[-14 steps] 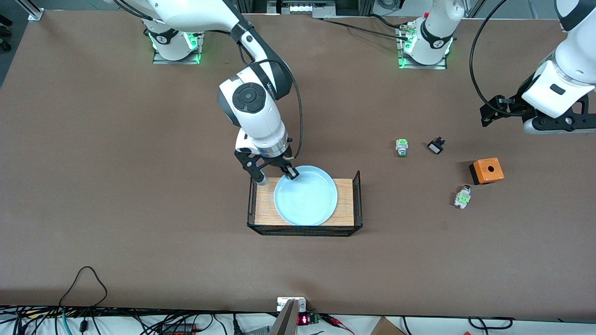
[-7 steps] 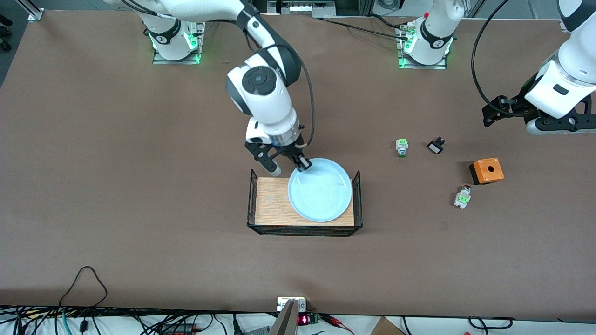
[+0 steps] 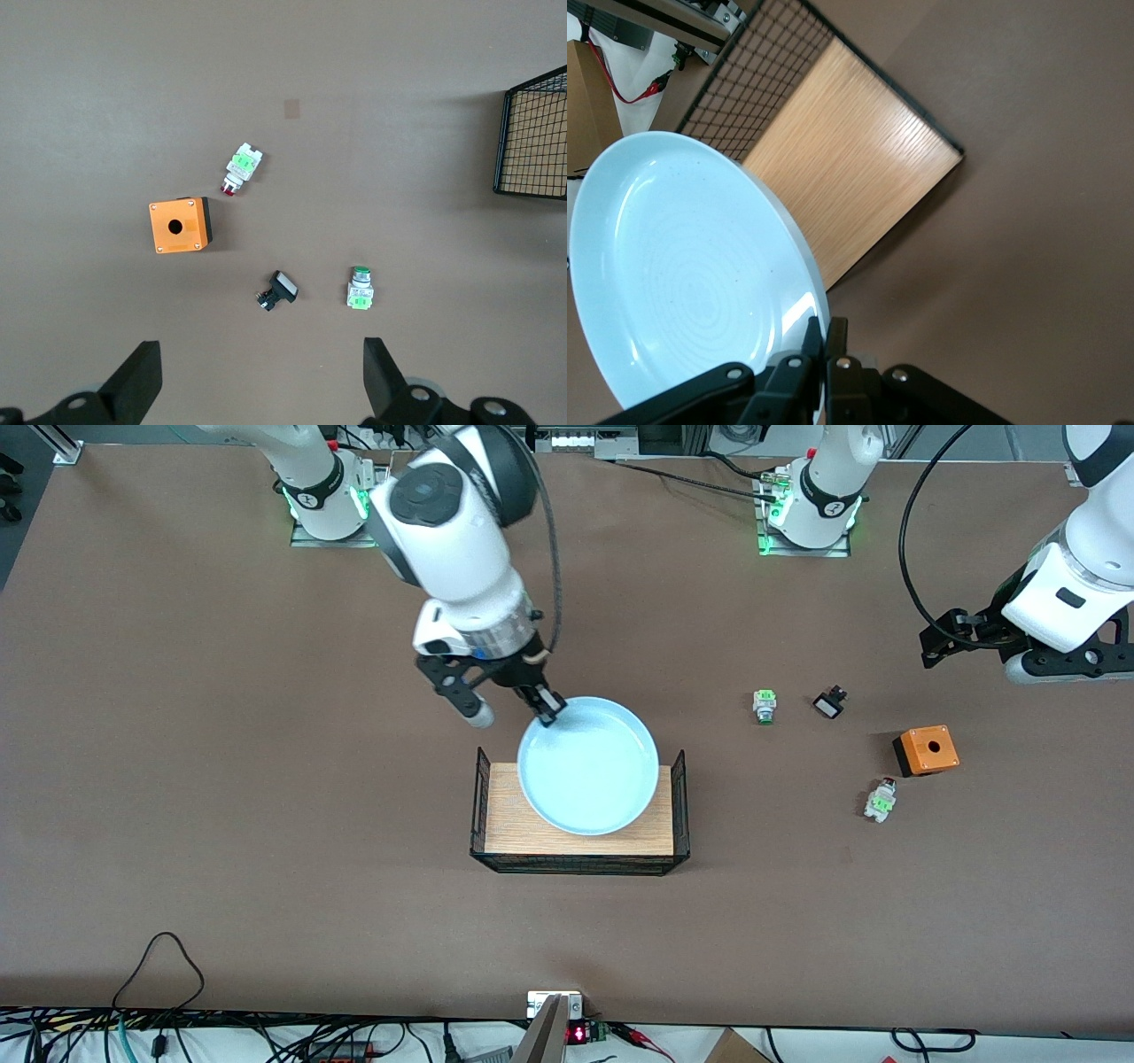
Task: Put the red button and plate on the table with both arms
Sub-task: 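Lift the plate off the tray with the right gripper, then lower the plate onto the table and open the right gripper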
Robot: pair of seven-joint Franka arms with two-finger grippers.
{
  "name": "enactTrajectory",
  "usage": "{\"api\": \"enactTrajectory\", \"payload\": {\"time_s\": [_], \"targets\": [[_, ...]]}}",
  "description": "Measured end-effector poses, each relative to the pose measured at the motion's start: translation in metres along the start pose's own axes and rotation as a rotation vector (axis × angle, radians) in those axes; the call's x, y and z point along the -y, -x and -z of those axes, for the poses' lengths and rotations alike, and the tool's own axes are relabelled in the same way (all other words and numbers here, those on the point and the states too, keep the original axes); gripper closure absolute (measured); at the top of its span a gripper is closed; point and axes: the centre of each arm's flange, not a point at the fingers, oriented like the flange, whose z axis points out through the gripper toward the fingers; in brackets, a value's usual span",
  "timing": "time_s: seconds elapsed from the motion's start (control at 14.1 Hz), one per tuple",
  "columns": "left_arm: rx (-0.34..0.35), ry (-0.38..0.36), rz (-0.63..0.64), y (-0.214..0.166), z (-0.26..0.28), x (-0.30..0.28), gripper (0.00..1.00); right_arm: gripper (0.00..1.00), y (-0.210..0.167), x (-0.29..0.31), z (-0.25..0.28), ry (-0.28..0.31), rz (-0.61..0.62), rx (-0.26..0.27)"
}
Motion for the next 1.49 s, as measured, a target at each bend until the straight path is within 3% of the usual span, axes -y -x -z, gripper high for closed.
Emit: {"api": "enactTrajectory", "payload": {"time_s": [0.57, 0.85, 1.49], "targets": [[-0.004, 0.0, -0.005, 0.0, 0.002, -0.003, 0.0, 0.96, -0.162, -0.073, 0.095, 0.155, 0.316, 0.069], [-0.005, 0.0, -0.009, 0.0, 0.002, -0.005, 0.0, 0.96, -0.216, -0.108, 0.095, 0.232, 0.441, 0.105], [-0.005, 0.0, -0.01, 0.0, 0.002, -0.005, 0.0, 0.96, -0.334, -0.221, 0.068, 0.348, 0.698, 0.223]]}}
